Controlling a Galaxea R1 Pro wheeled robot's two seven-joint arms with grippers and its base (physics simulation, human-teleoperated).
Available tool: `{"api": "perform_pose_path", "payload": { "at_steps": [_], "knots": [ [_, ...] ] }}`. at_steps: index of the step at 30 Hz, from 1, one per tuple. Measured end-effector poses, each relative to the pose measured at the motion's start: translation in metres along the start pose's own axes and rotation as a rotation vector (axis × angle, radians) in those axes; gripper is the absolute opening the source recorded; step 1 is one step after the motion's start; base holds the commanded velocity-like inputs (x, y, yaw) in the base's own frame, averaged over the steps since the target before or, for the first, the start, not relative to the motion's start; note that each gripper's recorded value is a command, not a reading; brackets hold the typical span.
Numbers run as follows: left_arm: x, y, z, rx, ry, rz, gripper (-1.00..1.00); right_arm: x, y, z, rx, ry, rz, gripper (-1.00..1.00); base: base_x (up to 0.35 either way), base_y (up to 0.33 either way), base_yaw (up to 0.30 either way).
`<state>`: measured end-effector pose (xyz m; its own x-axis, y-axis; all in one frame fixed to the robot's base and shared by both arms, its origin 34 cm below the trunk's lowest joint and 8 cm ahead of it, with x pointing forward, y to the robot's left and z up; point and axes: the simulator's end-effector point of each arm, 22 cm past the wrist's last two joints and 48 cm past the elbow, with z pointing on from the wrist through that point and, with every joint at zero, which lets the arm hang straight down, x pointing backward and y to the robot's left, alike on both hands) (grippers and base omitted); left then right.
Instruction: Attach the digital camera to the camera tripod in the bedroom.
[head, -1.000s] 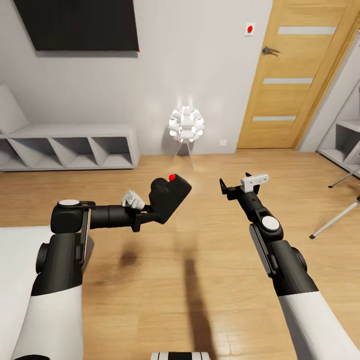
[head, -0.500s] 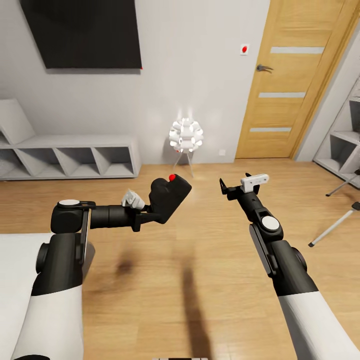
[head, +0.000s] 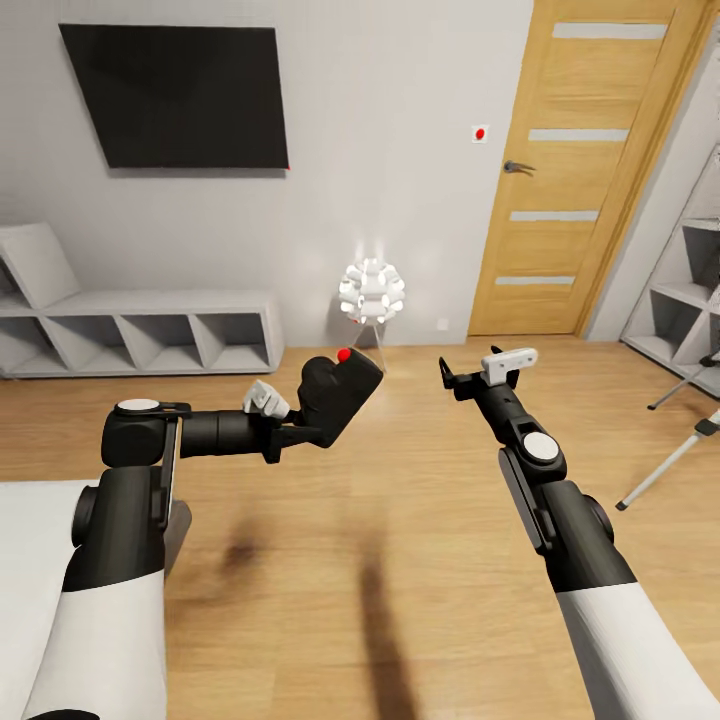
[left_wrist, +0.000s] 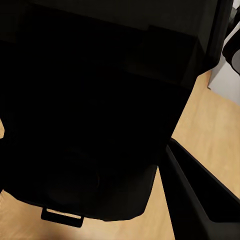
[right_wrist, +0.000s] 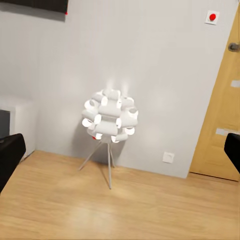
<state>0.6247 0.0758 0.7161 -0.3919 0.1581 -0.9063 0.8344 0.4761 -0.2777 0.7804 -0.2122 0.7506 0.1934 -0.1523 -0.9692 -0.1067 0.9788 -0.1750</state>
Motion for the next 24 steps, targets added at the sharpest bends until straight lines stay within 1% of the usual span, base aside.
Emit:
{"api": "perform_pose_path", "payload": {
  "at_steps": [11, 13, 18, 24],
  "knots": [
    [-0.019, -0.016, -0.012, -0.007, -0.021, 0.038, -1.00, -0.033, -0.004, -0.006, 0.007, -0.044, -0.006, 1.00, 0.000, 0.000, 0.000],
    [-0.022, -0.018, -0.014, -0.008, -0.025, 0.040, -1.00, -0.039, -0.005, -0.007, 0.008, -0.051, -0.007, 1.00, 0.000, 0.000, 0.000],
    [-0.030, -0.026, -0.019, -0.012, -0.032, 0.024, -1.00, -0.054, -0.007, -0.011, 0.011, -0.071, -0.010, 1.00, 0.000, 0.000, 0.000],
    [-0.038, -0.033, -0.026, -0.020, -0.040, 0.030, -1.00, -0.072, -0.009, -0.015, 0.015, -0.094, -0.013, 1.00, 0.000, 0.000, 0.000]
  ]
}}
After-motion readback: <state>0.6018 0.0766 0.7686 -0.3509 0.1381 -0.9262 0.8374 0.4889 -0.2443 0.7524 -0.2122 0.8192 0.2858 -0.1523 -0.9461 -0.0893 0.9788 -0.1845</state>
